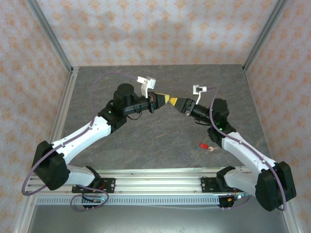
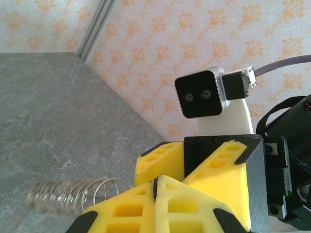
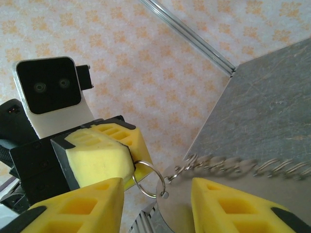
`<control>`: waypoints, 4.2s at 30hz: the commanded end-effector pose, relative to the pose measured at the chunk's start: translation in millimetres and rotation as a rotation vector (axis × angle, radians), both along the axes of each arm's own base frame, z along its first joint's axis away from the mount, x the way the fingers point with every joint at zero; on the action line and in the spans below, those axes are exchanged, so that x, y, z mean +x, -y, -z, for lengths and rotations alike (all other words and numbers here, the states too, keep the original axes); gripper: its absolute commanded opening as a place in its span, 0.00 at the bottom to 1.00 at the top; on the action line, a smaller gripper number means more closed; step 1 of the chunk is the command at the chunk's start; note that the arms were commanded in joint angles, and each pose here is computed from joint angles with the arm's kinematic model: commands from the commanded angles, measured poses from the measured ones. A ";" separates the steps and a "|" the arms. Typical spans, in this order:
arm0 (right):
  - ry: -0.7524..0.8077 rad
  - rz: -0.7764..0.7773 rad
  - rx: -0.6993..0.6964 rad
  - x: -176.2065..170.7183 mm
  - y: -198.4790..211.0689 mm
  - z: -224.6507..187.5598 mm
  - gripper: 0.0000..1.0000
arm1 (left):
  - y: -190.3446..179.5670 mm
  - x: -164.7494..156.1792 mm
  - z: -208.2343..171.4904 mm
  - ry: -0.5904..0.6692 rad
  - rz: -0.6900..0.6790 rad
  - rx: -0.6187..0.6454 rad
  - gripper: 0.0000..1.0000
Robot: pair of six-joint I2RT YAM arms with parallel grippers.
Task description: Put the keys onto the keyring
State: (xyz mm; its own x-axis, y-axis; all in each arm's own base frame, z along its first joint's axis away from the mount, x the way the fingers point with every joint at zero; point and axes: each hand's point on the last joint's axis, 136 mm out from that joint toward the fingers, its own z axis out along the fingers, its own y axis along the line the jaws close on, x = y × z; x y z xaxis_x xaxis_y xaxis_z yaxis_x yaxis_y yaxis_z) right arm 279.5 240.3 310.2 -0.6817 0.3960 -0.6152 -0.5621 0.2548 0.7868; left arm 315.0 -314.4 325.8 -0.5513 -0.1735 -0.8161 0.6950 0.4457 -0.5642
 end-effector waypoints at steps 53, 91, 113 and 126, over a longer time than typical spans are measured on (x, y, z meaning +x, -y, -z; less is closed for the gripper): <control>0.181 0.166 0.240 4.2 21.1 -65.7 0.00 | -49.3 19.4 -33.9 -0.127 -0.327 -0.302 0.53; 0.105 0.084 0.317 23.1 -13.6 -64.0 0.00 | -25.2 23.9 -44.7 -0.101 -0.217 -0.345 0.33; 0.105 0.082 0.314 20.7 -14.8 -60.6 0.00 | -30.4 28.0 -32.1 -0.114 -0.263 -0.328 0.35; 0.107 0.069 0.319 17.2 -14.7 -63.0 0.00 | -18.6 28.2 -29.8 -0.120 -0.231 -0.332 0.32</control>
State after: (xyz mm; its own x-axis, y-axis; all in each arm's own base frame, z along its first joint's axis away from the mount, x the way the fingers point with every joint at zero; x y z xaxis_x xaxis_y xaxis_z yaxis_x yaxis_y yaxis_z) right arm 308.6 258.3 336.0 -0.6335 0.5981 -0.4909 -0.5459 0.1040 0.8313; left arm 345.8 -289.7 339.8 -0.5747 -0.5342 -0.6199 0.4760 0.3980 -0.7842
